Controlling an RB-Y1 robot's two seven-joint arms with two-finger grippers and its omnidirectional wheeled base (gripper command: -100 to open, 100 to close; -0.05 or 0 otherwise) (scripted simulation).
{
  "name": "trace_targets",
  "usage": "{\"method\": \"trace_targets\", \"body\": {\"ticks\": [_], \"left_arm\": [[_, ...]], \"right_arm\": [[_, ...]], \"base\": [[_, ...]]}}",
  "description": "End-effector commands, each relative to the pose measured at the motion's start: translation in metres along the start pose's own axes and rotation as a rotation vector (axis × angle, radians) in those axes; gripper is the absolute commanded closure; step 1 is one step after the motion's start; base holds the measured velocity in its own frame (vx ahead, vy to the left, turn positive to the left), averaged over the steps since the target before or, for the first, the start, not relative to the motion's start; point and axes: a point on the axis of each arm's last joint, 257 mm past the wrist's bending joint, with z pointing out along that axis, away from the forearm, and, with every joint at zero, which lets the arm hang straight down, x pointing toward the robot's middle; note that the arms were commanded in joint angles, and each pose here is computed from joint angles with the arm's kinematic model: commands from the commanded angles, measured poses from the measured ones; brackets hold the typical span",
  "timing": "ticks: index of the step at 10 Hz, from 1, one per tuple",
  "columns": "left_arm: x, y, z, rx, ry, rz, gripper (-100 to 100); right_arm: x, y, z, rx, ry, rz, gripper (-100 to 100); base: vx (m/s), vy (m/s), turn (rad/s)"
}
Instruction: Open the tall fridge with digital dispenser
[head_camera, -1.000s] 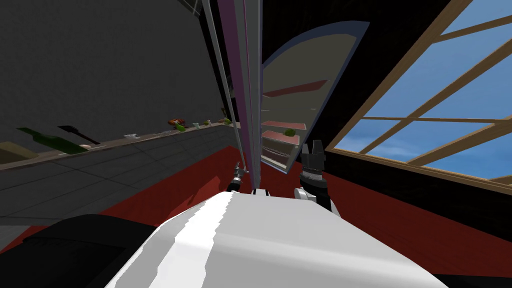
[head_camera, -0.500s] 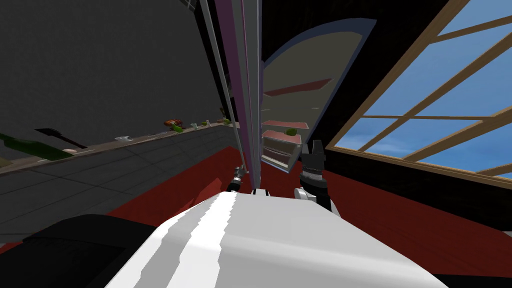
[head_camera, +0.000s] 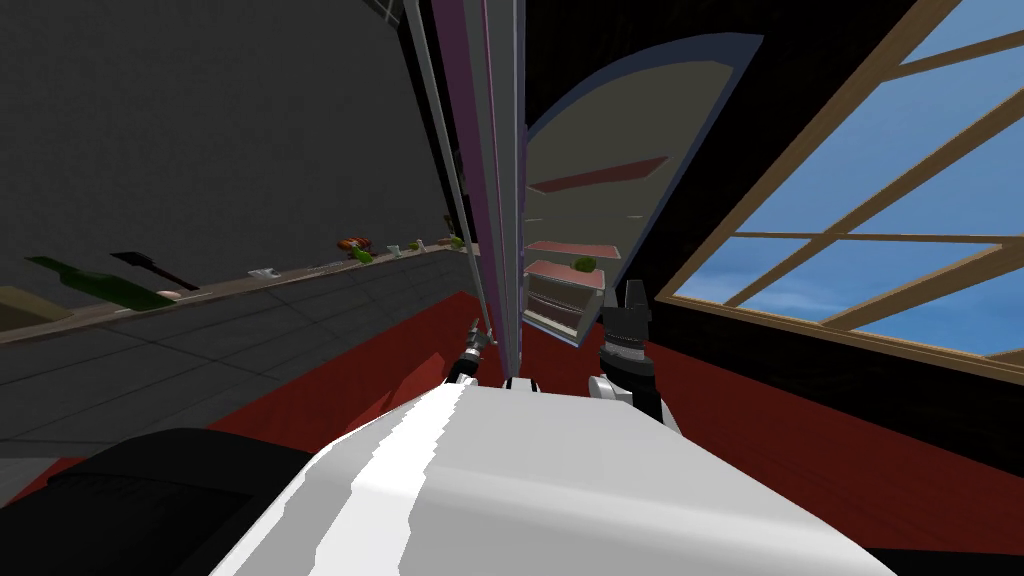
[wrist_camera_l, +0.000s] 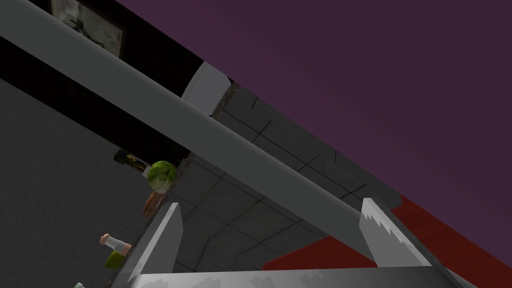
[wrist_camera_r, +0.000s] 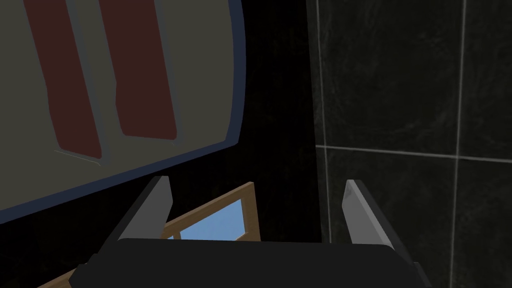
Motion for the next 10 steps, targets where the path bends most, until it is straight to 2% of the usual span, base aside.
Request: {"method": "trace_targets", "body": {"ticks": [1, 3, 4, 5, 10], "left_arm": [[0.0075, -0.0133, 0.0061, -0.008, 0.011, 0.001, -100], [0.0139, -0.023, 0.0099, -0.015, 0.021, 0.002, -100], [0.0118, -0.0201, 0.0094, -0.012, 0.018, 0.001, -100], [0.012, -0.0201, 0.0099, -0.014, 0.018, 0.001, 0], [0.0116, -0.0201, 0.0097, -0.014, 0.017, 0.002, 0]], "right_arm": [[0.0, 0.0, 0.0, 0.0, 0.0, 0.0, 0], [0.0, 0.0, 0.0, 0.0, 0.0, 0.0, 0], [0.0, 0.0, 0.0, 0.0, 0.0, 0.0, 0], [0.0, 0.0, 0.0, 0.0, 0.0, 0.0, 0], [0.0, 0.0, 0.0, 0.0, 0.0, 0.0, 0]], "base": [[-0.004, -0.025, 0.056], [-0.003, -0.017, 0.049], [-0.002, -0.007, 0.006], [0.0, 0.0, 0.0], [0.0, 0.0, 0.0]]}}
